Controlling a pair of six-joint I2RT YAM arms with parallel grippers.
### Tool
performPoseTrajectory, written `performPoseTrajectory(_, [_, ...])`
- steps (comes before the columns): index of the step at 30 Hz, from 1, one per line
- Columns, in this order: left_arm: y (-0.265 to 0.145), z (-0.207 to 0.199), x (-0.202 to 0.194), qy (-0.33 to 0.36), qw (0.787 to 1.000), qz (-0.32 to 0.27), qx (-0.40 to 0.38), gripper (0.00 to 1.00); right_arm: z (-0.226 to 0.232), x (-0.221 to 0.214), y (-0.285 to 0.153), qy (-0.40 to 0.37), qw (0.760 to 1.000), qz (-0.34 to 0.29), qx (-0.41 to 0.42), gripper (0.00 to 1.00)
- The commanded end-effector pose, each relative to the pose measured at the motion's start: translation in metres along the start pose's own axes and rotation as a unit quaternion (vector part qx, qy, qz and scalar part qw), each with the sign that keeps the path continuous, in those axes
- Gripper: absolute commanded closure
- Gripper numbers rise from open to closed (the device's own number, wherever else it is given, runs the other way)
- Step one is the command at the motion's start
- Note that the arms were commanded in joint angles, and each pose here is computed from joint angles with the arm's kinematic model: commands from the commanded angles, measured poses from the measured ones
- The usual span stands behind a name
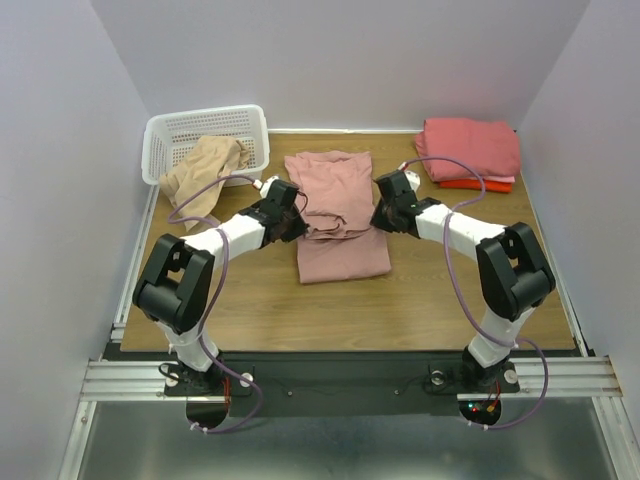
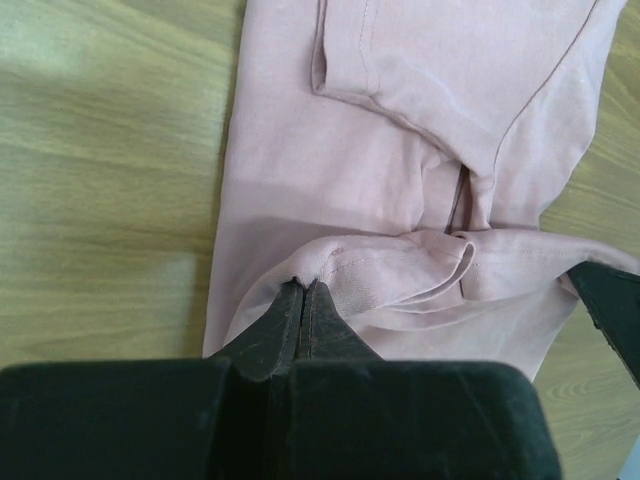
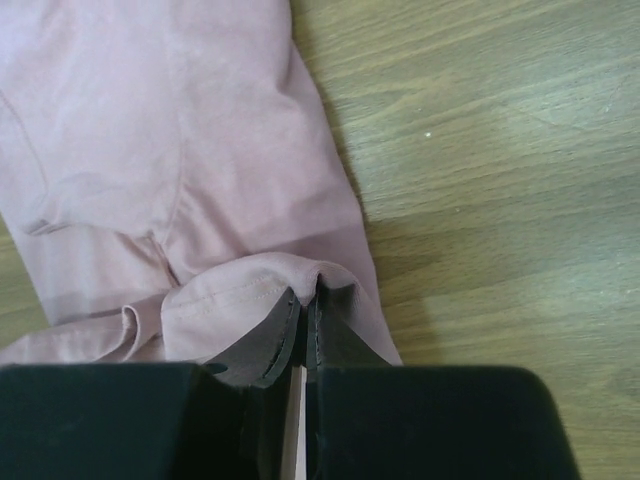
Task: Fold and stack the t-shirts
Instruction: Fold the tshirt
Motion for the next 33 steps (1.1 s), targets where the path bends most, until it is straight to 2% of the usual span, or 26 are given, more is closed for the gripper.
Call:
performPoseTrajectory(1, [0.003,-0.018,0.015,0.005,1.0,-0.014,-0.014,1.0,0.014,0.033,-0.001,0.013,0.999,-0.043,0.03,0.88])
performPoseTrajectory(2, [0.005,-0.017,0.013,0.002,1.0,-0.006,-0.008,0.96,0.015,0.034,-0.002,0.011,0.998,-0.044,0.034,0.83])
performPoseTrajectory(3, [0.008,-0.018,0.013,0.005,1.0,-0.005,-0.006,0.87,0.016,0.035,-0.005,0.012,0.998,-0.045,0.039,0.79])
performPoseTrajectory(4, [0.007,-0.023,0.015,0.005,1.0,-0.006,-0.011,0.72,0.016,0.036,-0.005,0.012,0.998,-0.044,0.041,0.75])
performPoseTrajectory(5, [0.006,-0.024,0.016,0.005,1.0,-0.007,-0.01,0.47,0.019,0.038,-0.009,0.006,0.998,-0.046,0.051,0.68])
performPoseTrajectory(7, [0.001,-0.027,0.021,0.005,1.0,-0.018,-0.012,0.24,0.021,0.04,-0.014,0.002,0.997,-0.048,0.063,0.57])
performPoseTrajectory(8, [-0.001,-0.028,0.022,0.006,1.0,-0.021,-0.01,0.02,0.02,0.04,-0.016,-0.004,0.997,-0.048,0.064,0.5])
performPoseTrajectory(9, [-0.007,-0.027,0.025,0.005,1.0,-0.03,-0.002,0.02,0.021,0.043,-0.022,-0.005,0.996,-0.054,0.069,0.38])
performPoseTrajectory(14, [-0.031,-0.017,0.021,0.002,0.999,-0.032,-0.016,0.02,0.015,0.037,-0.042,-0.01,0.995,-0.058,0.085,0.25])
performPoseTrajectory(15, [-0.042,-0.018,0.022,0.002,0.999,-0.035,-0.029,0.02,0.009,0.025,-0.043,-0.012,0.996,-0.046,0.081,0.22])
performPoseTrajectory(16, [-0.043,-0.004,0.015,0.002,0.999,-0.029,-0.018,0.02,0.007,0.026,-0.054,-0.008,0.995,-0.056,0.088,0.15])
performPoseTrajectory(17, [-0.047,0.001,0.011,0.0,1.0,-0.025,-0.019,0.01,0.003,0.021,-0.057,-0.006,0.995,-0.053,0.086,0.15])
performPoseTrajectory(19, [-0.055,0.018,-0.005,-0.002,1.0,-0.004,-0.027,0.02,-0.008,-0.003,-0.061,-0.002,0.996,-0.033,0.083,0.07])
performPoseTrajectory(21, [-0.064,0.02,-0.02,0.0,0.999,0.006,-0.051,0.02,-0.014,-0.011,-0.076,0.005,0.995,-0.038,0.091,0.06])
performPoseTrajectory(22, [-0.062,0.036,-0.035,0.002,0.999,0.032,-0.042,0.02,-0.025,-0.03,-0.074,0.004,0.996,-0.02,0.082,0.06])
performPoseTrajectory(26, [-0.062,0.056,-0.065,-0.004,0.997,0.068,-0.046,0.02,-0.039,-0.053,-0.081,0.027,0.997,-0.012,0.073,0.07])
performPoseTrajectory(30, [-0.055,0.068,-0.081,-0.015,0.994,0.095,-0.048,0.02,-0.041,-0.07,-0.074,0.054,0.996,0.016,0.071,0.24])
performPoseTrajectory(33, [-0.048,0.077,-0.087,-0.021,0.994,0.102,-0.036,0.1,-0.039,-0.084,-0.065,0.061,0.994,0.043,0.082,0.32])
Point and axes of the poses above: each gripper's point midway between its finger pads, its own y axis out along the fingers, its own z axis along the line the jaws close on, x = y × z, the point moved 6 cm from there along -y, back along the fingers, and after that the axes turned 15 degrees about -y, right-handed, at the moved point
